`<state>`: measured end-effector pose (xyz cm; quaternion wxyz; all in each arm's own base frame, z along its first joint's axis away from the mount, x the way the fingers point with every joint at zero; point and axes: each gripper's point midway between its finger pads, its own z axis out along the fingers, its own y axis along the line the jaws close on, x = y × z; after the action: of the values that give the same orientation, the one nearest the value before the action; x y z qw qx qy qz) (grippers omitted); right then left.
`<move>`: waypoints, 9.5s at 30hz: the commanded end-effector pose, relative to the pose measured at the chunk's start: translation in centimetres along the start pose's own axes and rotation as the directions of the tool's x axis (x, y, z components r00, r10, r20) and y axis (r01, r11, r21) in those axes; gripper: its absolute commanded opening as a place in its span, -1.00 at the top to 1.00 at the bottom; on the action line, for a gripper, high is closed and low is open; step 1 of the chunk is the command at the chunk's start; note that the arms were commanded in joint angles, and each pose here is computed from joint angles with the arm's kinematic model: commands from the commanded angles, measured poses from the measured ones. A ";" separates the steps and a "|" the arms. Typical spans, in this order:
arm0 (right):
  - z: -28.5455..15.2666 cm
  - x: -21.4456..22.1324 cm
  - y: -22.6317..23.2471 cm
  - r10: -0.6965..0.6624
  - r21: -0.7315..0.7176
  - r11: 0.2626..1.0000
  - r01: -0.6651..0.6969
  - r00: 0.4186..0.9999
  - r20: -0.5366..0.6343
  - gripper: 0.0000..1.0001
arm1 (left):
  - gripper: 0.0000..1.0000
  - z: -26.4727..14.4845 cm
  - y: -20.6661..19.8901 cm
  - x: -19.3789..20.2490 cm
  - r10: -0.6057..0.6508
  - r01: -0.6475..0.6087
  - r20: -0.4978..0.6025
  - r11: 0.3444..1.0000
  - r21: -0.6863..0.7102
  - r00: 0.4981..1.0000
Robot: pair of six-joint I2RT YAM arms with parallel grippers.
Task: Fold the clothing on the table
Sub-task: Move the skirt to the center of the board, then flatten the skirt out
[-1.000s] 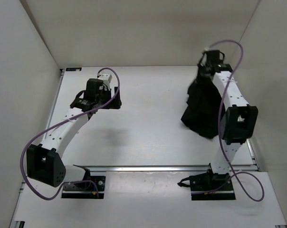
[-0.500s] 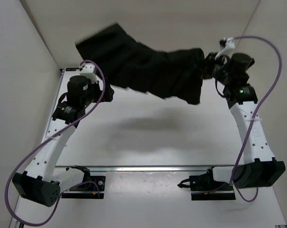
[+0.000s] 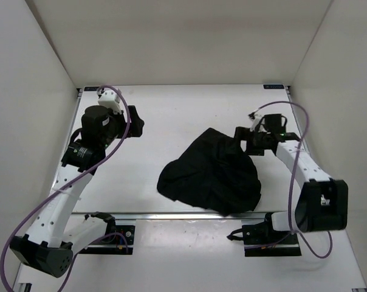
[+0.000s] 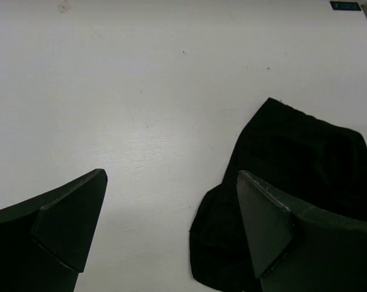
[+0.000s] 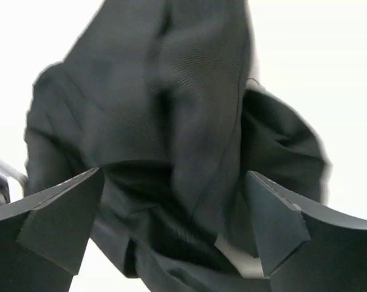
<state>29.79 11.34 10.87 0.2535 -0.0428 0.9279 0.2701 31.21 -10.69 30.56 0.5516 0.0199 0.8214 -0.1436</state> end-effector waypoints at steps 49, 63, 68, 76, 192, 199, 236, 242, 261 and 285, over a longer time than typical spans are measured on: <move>-3.4 -13.1 -5.7 -0.085 0.222 0.974 0.038 0.974 0.208 0.99 | 1.00 10.3 -10.0 12.2 0.247 -0.091 -0.357 0.911 0.401 0.901; -10.1 -15.1 0.9 -0.175 0.100 0.984 0.145 0.871 0.459 1.00 | 1.00 6.4 -4.3 2.4 0.193 -0.169 -0.100 0.964 0.203 0.976; -8.4 -12.0 0.3 -0.183 0.090 0.983 0.159 0.885 0.428 1.00 | 1.00 6.3 -3.4 3.4 0.192 -0.169 -0.119 0.969 0.182 0.974; -9.3 -11.7 2.4 -0.199 0.032 0.978 0.206 0.877 0.437 0.99 | 1.00 5.0 -3.3 -1.0 0.156 -0.147 -0.031 0.971 0.186 0.987; -22.2 -21.2 18.6 -0.381 0.003 0.800 0.601 0.503 0.776 1.00 | 1.00 2.0 -9.5 -15.7 0.026 -0.177 0.351 0.897 0.405 0.936; -29.4 -16.5 20.4 -0.391 0.085 0.796 0.599 0.402 0.828 1.00 | 1.00 -9.6 -10.6 -18.0 -0.034 -0.233 0.531 0.873 0.428 0.847; 12.2 -25.1 -4.3 0.048 -0.338 0.940 0.050 0.961 0.274 0.85 | -0.77 29.5 1.1 6.5 -0.286 0.309 -0.126 0.922 0.235 0.950; 13.0 -26.2 -7.1 0.030 -0.228 0.973 0.036 0.959 0.282 -0.23 | -0.97 33.0 3.4 8.1 -0.248 0.267 -0.165 0.957 0.109 0.955; 17.1 -25.3 -9.3 0.017 -0.135 0.991 0.012 0.976 0.216 -0.53 | -0.49 35.9 1.0 11.8 -0.241 0.282 -0.268 0.951 0.126 0.933; -2.4 -34.7 4.5 -0.324 0.029 0.933 0.358 0.802 0.501 1.00 | 1.00 21.7 -5.6 -9.7 0.081 -0.127 0.163 0.945 0.301 0.983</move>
<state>60.44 12.37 13.86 0.3757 -0.0797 0.8733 0.2996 57.10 -20.84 17.44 0.4776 0.0712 0.8362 -0.2600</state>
